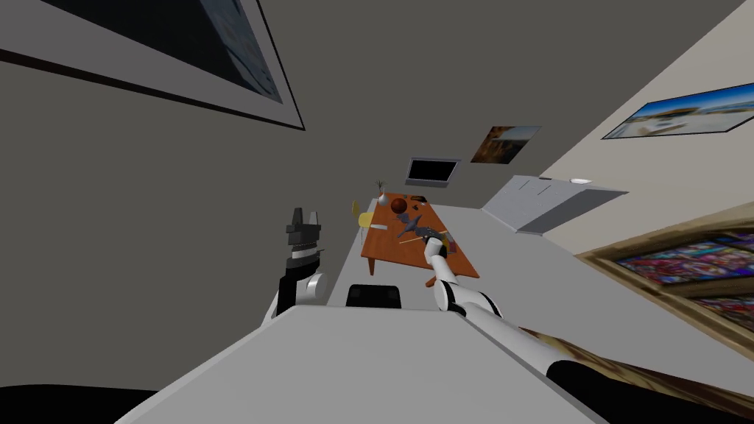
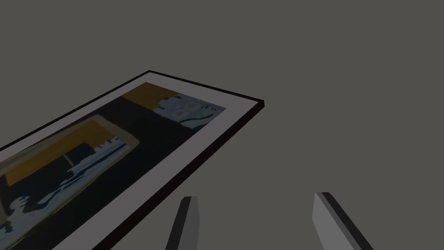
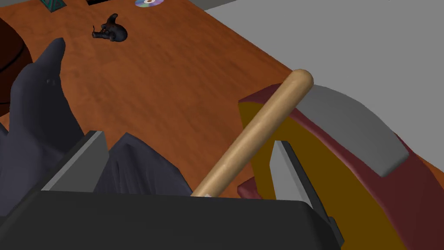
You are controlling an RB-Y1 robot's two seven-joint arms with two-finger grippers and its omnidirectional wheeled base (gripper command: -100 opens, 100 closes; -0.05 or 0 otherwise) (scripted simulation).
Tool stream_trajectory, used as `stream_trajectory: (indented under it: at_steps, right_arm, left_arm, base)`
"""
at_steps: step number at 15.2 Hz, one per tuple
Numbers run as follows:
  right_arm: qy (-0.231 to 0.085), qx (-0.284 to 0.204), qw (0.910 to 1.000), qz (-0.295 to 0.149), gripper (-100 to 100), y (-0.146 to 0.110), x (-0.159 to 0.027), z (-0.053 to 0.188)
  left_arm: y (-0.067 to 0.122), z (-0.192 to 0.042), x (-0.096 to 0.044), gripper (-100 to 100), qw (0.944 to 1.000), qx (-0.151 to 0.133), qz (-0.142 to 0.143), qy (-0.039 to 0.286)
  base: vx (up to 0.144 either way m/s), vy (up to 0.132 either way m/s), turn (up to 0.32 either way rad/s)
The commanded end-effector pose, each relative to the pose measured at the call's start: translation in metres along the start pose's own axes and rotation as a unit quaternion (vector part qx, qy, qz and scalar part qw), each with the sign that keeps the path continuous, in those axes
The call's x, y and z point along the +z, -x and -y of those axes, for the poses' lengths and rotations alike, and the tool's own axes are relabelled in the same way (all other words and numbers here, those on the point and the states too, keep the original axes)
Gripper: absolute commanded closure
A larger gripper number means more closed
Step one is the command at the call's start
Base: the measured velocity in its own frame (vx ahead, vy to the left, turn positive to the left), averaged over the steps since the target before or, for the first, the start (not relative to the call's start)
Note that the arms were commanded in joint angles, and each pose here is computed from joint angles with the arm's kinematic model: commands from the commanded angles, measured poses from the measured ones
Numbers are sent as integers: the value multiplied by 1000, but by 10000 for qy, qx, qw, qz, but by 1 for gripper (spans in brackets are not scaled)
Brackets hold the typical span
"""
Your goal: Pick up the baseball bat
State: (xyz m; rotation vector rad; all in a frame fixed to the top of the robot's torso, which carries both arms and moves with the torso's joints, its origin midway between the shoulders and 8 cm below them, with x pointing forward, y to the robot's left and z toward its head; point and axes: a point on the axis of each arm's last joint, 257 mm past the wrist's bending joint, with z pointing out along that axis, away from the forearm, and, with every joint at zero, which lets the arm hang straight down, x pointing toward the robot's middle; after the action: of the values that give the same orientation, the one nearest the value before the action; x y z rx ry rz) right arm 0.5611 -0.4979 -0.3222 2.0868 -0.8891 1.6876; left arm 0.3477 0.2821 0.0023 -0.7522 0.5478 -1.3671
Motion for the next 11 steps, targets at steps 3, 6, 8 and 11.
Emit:
stream_trajectory:
  at_steps: [3,6,8,11]
  right_arm:
    - [2,548,9980,317,-100,21,2,9]
    - [5,903,9945,522,-100,34,1,16]
    - [13,1236,9897,716,-100,47,0,24]
    - [30,1788,9782,1052,-100,69,-5,39]
  left_arm:
    - [0,0,0,0,10000,0,0,0]
    - [0,0,0,0,10000,0,0,0]
    - [0,0,0,0,10000,0,0,0]
    - [0,0,0,0,10000,0,0,0]
  base:
    - [-5,7,6]
    - [-7,1,4]
    - [-7,-7,-3]
    - [-9,-15,-5]
